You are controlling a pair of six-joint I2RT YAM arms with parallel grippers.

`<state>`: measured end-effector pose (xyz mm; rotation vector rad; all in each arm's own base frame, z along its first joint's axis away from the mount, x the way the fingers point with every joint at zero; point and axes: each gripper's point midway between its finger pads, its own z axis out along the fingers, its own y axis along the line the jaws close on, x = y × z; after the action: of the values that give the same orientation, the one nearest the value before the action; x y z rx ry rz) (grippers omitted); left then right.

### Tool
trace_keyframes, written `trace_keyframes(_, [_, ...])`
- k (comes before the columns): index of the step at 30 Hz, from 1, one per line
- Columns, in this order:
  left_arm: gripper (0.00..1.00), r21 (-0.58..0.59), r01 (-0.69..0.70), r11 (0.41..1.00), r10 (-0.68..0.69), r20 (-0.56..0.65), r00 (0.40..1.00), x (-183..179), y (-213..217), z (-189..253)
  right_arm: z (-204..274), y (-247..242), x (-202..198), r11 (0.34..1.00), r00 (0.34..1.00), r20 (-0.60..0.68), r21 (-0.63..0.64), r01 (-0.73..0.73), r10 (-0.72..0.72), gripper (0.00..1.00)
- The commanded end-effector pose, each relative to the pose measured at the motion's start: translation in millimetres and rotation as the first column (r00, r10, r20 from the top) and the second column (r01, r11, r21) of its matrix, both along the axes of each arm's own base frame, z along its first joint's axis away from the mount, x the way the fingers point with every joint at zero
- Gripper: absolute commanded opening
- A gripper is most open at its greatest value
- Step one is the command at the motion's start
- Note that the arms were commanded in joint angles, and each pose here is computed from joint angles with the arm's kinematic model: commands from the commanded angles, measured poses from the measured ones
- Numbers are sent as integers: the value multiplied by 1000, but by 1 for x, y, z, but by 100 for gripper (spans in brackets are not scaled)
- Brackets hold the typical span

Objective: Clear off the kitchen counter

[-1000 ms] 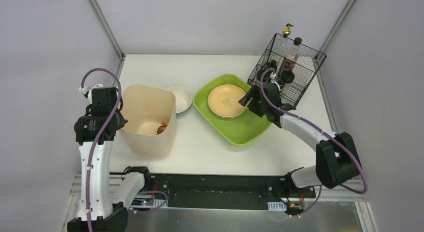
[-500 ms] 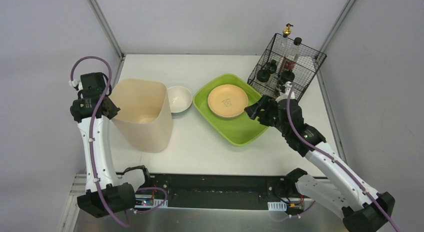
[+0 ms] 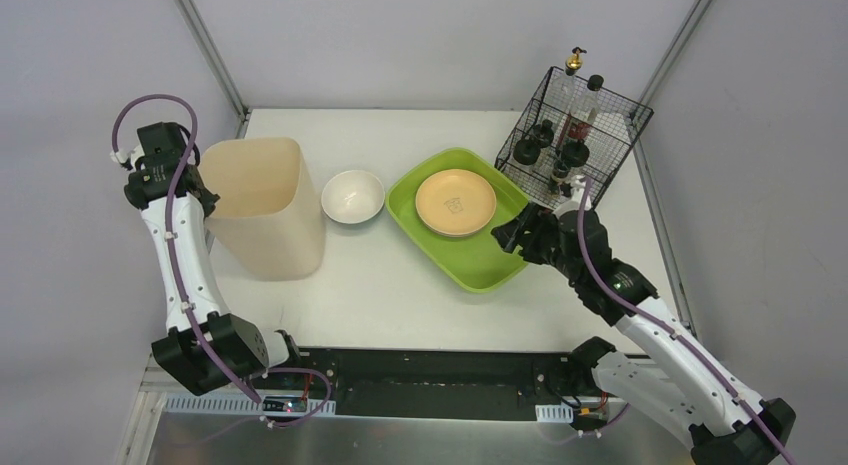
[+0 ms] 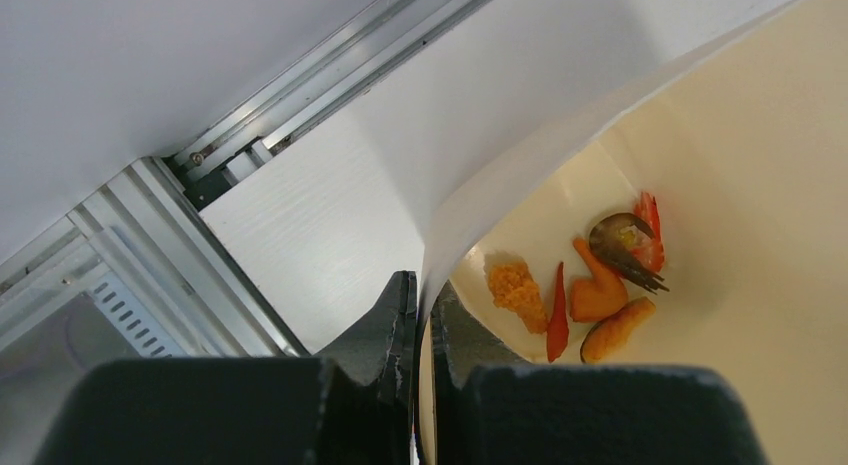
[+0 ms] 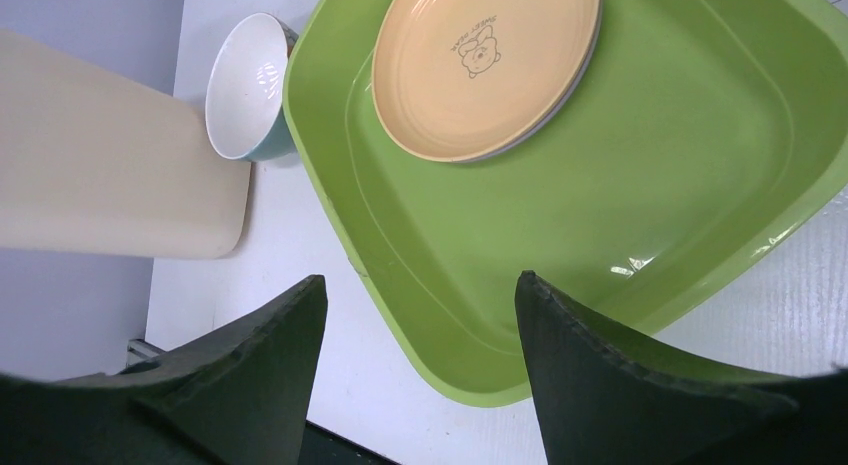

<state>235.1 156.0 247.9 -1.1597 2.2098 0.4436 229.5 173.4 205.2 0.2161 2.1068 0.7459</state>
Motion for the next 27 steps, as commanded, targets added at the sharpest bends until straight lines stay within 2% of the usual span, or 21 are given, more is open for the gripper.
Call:
trace_keyframes(1, [0,49,-86,995,83,53,995,12,21,0,3,4,-3,999,999,32,9,-31,31,72])
trace_keyframes(7, [0,36,-85,996,82,94,992,40,29,-8,0,-1,-10,999,998,49,12,-34,34,72])
trace_keyframes(13, [0,13,-76,997,73,157,985,74,37,-5,-1,2,-14,997,998,56,67,-37,33,72])
trace_keyframes(18, [0,-5,-15,1000,16,177,984,107,35,-2,-9,4,-13,997,998,48,68,-38,35,72])
trace_keyframes(22, [14,-7,58,998,-56,185,981,133,22,2,-12,6,-11,998,998,41,58,-40,38,73])
trace_keyframes(27, [48,4,119,993,-118,198,973,147,3,9,-15,6,-10,998,999,35,52,-40,38,73])
